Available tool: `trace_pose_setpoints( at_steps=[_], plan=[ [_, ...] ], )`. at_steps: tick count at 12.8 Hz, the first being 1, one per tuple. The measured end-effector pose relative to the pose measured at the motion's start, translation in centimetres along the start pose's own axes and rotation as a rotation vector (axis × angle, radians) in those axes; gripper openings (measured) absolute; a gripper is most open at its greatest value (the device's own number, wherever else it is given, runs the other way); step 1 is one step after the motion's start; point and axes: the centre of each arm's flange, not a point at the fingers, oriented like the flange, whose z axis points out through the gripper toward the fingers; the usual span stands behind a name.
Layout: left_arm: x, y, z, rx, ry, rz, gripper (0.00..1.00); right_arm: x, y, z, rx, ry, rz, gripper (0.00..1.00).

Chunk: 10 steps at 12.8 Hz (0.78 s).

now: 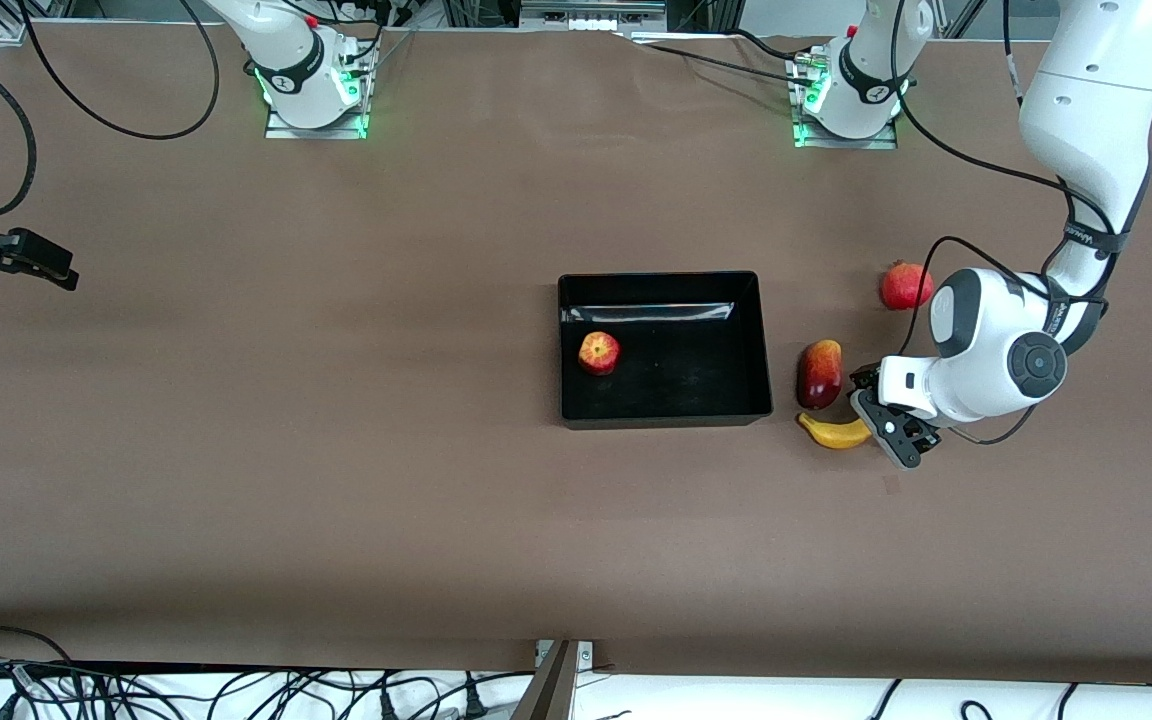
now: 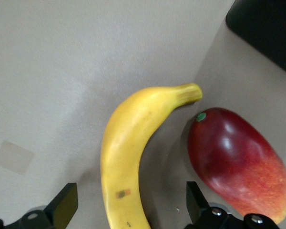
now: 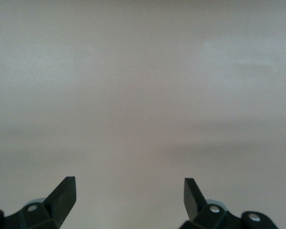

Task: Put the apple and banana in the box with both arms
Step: 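Move the left gripper to the banana and grasp it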

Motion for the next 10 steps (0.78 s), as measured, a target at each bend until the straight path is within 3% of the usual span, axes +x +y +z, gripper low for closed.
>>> trace_pose_setpoints(
  at_steps=[2, 4, 9, 10],
  plan=[
    [-0.2, 0.1, 1.1, -0.007, -0.001, -0.001, 1.0, 0.0, 0.0, 0.0, 0.0, 0.0, 0.0, 1.0],
    [-0.4, 0.4, 2.2, 0.001, 0.008, -0.002, 0.93, 0.0, 0.0, 0.0, 0.0, 0.0, 0.0, 1.0],
    [-0.2, 0.2, 1.6, 0.031, 0.016, 0.012, 0.37, 0.0, 0.0, 0.0, 0.0, 0.0, 0.0, 1.0],
    [0.2, 0.2, 0.7, 0.044, 0.024, 0.016, 0.33, 0.0, 0.0, 0.0, 0.0, 0.0, 0.0, 1.0]
  ],
)
